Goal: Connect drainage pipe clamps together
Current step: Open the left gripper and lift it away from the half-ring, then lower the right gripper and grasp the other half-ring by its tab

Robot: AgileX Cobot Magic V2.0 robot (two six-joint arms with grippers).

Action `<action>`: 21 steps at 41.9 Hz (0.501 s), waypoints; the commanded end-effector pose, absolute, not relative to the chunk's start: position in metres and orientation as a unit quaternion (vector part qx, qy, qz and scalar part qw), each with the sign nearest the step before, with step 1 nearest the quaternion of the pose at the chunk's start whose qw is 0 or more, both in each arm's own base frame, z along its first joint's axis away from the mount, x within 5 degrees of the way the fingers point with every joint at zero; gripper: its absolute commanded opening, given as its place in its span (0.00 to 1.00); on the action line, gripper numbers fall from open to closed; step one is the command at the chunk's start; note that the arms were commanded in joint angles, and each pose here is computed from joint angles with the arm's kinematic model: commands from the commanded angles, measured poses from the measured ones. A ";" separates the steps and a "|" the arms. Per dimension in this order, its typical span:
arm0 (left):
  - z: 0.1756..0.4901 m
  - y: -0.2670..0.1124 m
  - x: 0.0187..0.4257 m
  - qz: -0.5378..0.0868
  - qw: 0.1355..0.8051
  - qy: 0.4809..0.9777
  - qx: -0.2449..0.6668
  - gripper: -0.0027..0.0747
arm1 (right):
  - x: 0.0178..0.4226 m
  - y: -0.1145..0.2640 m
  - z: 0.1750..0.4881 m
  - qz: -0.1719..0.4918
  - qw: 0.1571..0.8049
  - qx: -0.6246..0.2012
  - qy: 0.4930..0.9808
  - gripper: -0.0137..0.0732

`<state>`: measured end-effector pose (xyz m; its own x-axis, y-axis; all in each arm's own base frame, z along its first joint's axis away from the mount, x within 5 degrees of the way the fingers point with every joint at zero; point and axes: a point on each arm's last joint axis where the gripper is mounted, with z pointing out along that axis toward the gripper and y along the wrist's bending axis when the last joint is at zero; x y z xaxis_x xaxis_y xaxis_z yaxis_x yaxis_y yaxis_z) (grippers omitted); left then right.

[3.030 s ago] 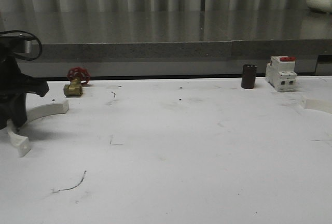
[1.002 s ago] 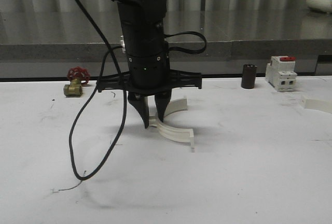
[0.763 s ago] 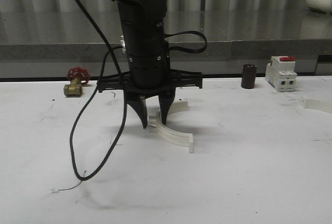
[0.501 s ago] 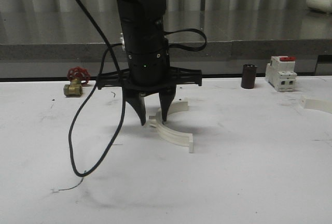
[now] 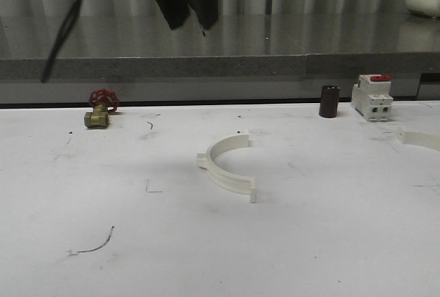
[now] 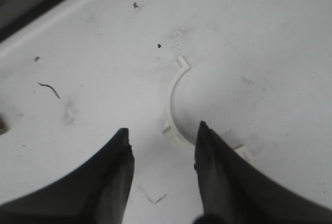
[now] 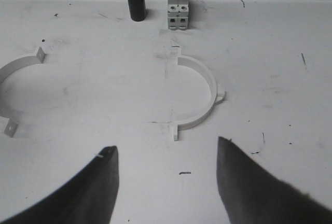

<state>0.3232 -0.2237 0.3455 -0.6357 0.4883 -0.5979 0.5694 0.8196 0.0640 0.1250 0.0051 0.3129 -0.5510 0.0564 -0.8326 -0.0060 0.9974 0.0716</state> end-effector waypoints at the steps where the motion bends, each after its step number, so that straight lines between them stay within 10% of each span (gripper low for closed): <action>1: 0.391 -0.191 0.298 -0.070 0.392 0.866 0.302 0.40 | 0.129 0.004 0.329 0.027 0.515 0.013 0.857 0.67; 21: 0.372 -0.106 0.172 -0.103 0.466 0.832 0.282 0.40 | 0.129 0.004 0.329 0.027 0.515 0.013 0.857 0.67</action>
